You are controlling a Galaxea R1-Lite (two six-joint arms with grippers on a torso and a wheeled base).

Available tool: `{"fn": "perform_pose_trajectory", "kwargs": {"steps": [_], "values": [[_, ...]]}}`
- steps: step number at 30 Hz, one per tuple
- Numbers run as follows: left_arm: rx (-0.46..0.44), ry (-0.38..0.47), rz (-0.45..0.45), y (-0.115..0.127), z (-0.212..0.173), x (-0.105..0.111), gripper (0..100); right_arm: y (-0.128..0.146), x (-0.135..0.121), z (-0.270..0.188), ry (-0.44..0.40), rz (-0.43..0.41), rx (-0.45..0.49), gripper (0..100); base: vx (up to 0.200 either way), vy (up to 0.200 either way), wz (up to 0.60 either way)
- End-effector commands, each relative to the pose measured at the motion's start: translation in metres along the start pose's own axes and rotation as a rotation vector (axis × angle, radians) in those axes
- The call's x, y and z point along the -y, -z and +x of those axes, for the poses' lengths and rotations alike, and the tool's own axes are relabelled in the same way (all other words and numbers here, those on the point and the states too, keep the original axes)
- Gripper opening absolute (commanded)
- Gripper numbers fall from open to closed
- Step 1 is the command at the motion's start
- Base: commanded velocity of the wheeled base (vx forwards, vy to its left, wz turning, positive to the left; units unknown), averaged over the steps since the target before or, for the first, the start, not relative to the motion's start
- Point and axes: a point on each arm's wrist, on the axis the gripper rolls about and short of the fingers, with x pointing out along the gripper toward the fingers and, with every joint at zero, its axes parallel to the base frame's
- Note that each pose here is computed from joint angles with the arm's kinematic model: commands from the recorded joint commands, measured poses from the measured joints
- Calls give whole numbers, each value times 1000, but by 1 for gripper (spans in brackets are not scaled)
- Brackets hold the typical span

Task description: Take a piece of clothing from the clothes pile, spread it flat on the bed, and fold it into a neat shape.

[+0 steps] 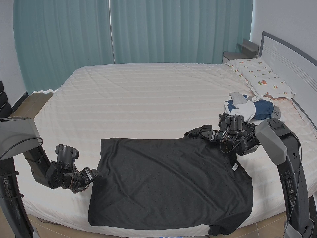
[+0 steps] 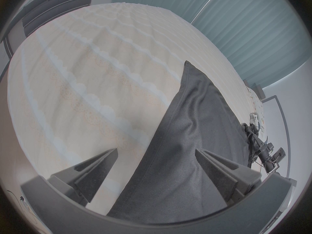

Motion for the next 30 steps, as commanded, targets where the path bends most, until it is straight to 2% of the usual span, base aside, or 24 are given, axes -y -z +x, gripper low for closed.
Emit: {"fn": "perform_pose_trajectory", "kwargs": {"steps": [1, 3, 4, 8, 15, 26, 27, 30], "values": [[0, 0, 0, 0, 0, 0, 100, 2, 7, 4, 16, -15, -3, 0, 0, 0, 0], [0, 0, 0, 0, 0, 0, 100, 1, 9, 6, 28, -15, 9, 0, 0, 0, 0], [0, 0, 0, 0, 0, 0, 100, -6, 16, 11, 56, -15, 56, 0, 0, 0, 0], [0, 0, 0, 0, 0, 0, 100, -20, 27, 19, 93, -4, 143, 0, 0, 0, 0], [-2, -2, -1, 0, 1, 0, 100, -12, 37, 27, 108, 2, 150, 0, 0, 0, 0], [-3, -4, 2, 1, 1, 0, 100, -9, 36, 36, 121, 0, 182, 0, 0, 0, 0], [-2, -4, 1, 1, 1, -1, 100, -9, 36, 36, 120, 1, 185, 100, 0, 0, 0], [-2, -4, 1, 1, 1, -1, 100, -22, 34, 32, 103, 6, 245, 100, 0, 0, 0]]}}
